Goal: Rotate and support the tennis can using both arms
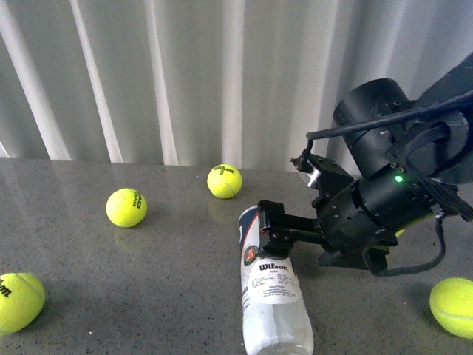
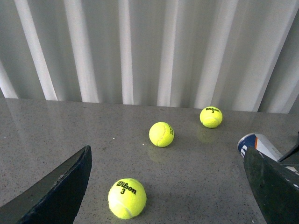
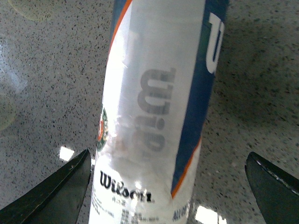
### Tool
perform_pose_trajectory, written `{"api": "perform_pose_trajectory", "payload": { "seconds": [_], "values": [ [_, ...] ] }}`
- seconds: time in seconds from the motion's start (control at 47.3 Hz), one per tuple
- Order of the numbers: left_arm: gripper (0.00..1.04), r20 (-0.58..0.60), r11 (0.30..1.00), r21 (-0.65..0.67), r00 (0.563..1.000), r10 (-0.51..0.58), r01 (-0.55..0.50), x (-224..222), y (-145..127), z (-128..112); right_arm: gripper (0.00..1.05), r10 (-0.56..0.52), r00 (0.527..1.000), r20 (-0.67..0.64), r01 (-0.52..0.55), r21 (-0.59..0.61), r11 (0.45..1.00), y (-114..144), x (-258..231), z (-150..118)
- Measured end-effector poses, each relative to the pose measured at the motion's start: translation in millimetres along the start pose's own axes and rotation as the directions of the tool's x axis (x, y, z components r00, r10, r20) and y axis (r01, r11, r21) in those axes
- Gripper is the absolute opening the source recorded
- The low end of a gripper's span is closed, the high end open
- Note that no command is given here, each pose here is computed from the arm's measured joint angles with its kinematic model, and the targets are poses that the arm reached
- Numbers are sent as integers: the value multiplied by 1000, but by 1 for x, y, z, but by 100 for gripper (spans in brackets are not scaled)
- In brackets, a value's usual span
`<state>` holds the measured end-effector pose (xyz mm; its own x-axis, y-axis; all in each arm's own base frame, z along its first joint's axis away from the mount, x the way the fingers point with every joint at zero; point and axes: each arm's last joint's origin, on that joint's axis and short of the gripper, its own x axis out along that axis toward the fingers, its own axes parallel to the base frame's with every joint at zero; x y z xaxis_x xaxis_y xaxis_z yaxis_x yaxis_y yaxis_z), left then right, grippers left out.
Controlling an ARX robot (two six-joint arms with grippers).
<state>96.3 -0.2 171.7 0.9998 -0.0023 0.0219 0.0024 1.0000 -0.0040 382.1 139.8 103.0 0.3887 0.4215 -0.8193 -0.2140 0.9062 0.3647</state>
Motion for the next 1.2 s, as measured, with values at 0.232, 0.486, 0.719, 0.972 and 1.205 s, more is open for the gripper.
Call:
{"api": "perform_pose_trajectory", "payload": {
  "seconds": [0.232,0.486,0.719,0.972,1.205],
  "values": [
    [98,0,1000,0,1000,0,0,0,0,0,98,23,999,-35,-24,-19,1000,10,30,6],
    [98,0,1000,0,1000,0,0,0,0,0,96,-1,998,-67,0,-7,1000,9,42,1],
    [98,0,1000,0,1000,0,0,0,0,0,66,-32,998,-56,30,-23,999,-5,38,3],
    [98,0,1000,0,1000,0,0,0,0,0,42,-53,998,22,57,-364,930,-7,3,2],
    [98,0,1000,0,1000,0,0,0,0,0,24,77,990,116,72,-899,432,19,-46,15]
  ]
}}
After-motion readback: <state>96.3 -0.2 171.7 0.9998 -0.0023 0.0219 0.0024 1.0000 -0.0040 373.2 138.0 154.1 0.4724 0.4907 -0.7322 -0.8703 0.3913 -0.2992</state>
